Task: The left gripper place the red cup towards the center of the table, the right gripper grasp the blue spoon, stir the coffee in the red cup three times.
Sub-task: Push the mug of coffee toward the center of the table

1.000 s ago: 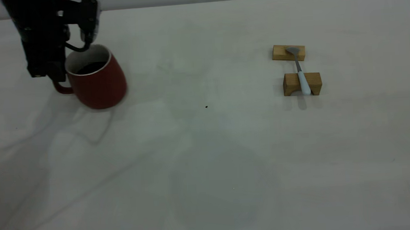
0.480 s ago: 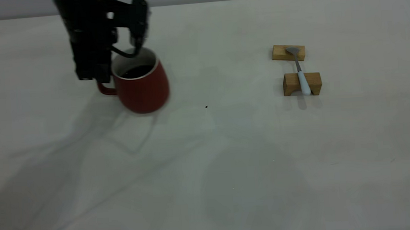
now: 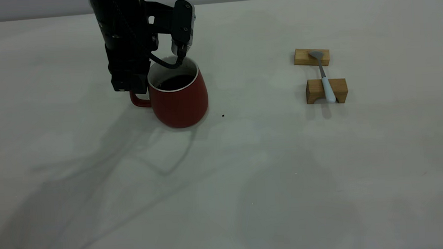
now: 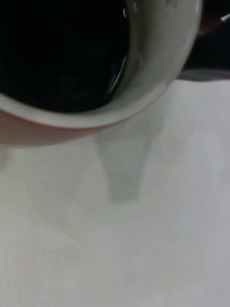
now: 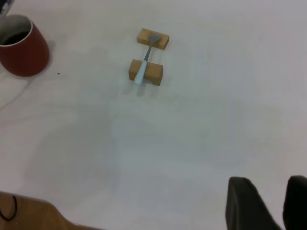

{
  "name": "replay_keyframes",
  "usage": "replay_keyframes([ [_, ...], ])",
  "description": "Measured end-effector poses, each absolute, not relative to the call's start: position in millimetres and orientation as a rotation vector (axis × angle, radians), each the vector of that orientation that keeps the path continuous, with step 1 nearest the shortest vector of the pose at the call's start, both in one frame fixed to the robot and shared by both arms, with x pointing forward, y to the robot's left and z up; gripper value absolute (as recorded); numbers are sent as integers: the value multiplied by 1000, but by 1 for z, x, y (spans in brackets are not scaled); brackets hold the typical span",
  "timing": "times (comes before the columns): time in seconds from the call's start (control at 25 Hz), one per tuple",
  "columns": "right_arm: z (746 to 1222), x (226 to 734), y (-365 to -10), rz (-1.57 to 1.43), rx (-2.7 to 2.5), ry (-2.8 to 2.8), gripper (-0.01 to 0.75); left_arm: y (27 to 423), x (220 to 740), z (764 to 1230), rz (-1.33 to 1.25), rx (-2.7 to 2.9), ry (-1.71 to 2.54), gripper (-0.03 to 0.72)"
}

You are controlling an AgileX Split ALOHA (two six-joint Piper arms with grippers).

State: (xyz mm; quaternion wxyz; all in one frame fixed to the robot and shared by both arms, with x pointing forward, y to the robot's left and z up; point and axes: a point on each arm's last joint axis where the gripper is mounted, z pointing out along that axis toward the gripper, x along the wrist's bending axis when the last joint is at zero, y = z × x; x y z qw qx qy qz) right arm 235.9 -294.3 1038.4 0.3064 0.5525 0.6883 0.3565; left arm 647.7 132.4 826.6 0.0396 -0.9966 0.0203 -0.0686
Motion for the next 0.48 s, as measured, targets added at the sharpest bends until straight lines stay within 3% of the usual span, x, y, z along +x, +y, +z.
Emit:
replay_keyframes([
  [0.32,1038,236,-294,943,1462,1821,238,134,645,840,-170,-3042,-8,656],
  [0.48,1038,236,-294,943,1462,1821,238,134,650,897,-204,-3028,-233,670],
])
